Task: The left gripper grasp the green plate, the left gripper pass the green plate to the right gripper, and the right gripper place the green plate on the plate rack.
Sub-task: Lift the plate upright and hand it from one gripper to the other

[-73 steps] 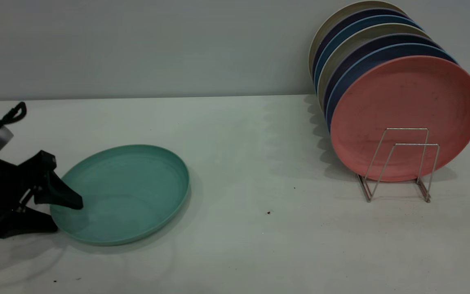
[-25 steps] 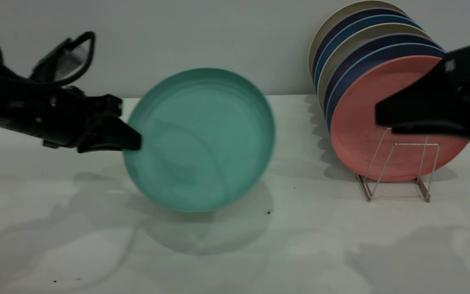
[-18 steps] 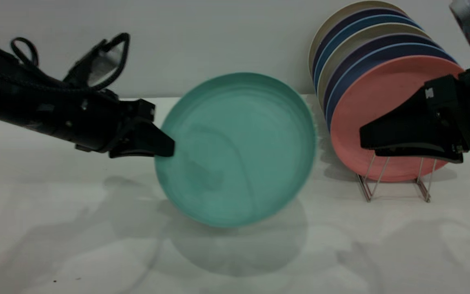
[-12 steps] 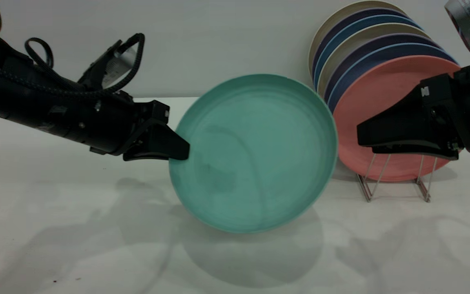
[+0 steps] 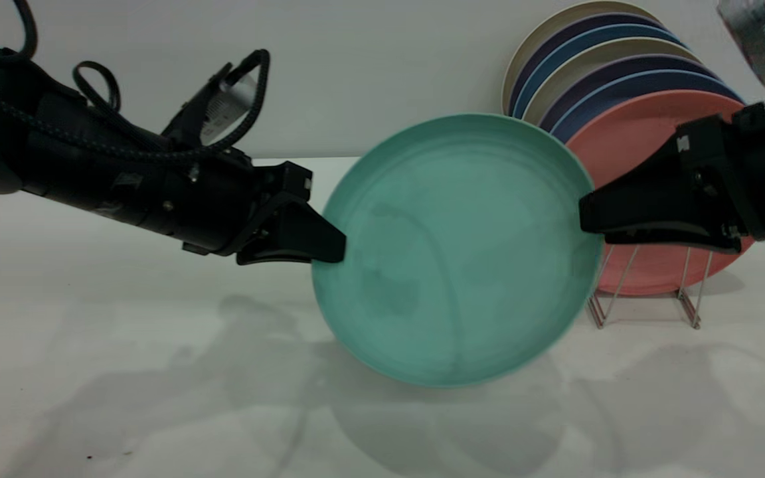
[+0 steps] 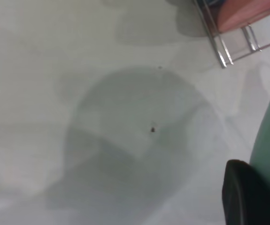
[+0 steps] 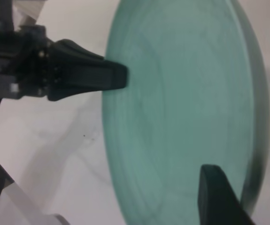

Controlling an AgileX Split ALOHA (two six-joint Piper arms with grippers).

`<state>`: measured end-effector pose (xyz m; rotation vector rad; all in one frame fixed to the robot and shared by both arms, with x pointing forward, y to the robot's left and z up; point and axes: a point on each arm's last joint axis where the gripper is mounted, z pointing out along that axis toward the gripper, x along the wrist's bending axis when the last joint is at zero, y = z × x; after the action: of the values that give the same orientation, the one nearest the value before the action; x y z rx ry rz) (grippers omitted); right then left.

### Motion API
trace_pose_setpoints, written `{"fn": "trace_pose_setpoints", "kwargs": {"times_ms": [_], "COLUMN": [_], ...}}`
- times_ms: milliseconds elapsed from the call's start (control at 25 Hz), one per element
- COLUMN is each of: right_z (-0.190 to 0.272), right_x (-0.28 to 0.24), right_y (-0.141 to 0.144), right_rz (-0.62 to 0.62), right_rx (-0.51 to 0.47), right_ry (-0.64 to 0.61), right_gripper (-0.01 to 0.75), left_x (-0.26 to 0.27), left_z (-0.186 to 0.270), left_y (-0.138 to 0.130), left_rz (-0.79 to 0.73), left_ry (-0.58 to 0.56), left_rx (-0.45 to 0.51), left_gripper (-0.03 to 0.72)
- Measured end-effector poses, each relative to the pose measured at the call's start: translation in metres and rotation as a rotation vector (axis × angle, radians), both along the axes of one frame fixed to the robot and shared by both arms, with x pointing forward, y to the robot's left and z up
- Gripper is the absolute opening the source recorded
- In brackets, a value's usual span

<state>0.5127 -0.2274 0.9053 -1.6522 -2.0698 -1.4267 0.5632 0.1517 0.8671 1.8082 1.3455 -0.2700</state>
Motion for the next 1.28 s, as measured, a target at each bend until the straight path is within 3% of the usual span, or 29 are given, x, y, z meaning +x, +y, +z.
{"fn": "trace_pose_setpoints", "kwargs": {"times_ms": [360,760,1000,1120,1280], "right_z": [-0.016,-0.017,-0.017,-0.018,-0.018], "right_x": [0.000,0.000,0.001,0.001,0.000], "right_y": [0.000,-0.001,-0.001,-0.002,-0.002], "right_rz": [0.000,-0.008,-0.013,-0.018,-0.009], "right_rx": [-0.001,-0.008,-0.014,-0.026,-0.034], "right_ry": [0.057,0.061,0.063,0.066,0.064], "right_gripper": [0.306,0.093,0.088,0.088,0.088], "left_x": [-0.007,-0.009,-0.010,-0.012,-0.017], "left_z": [0.002,0.006,0.008,0.009,0.010], "left_y": [-0.013,-0.017,-0.017,-0.018,-0.019], "left_rz": [-0.050,-0.091,-0.100,-0.119,-0.155], "left_ry": [0.002,0.003,0.015,0.030,0.060], "left_rx": [-0.023,-0.090,-0.121,-0.138,-0.153], "left_gripper": [0.014,0.023,0.045,0.096,0.282]}}
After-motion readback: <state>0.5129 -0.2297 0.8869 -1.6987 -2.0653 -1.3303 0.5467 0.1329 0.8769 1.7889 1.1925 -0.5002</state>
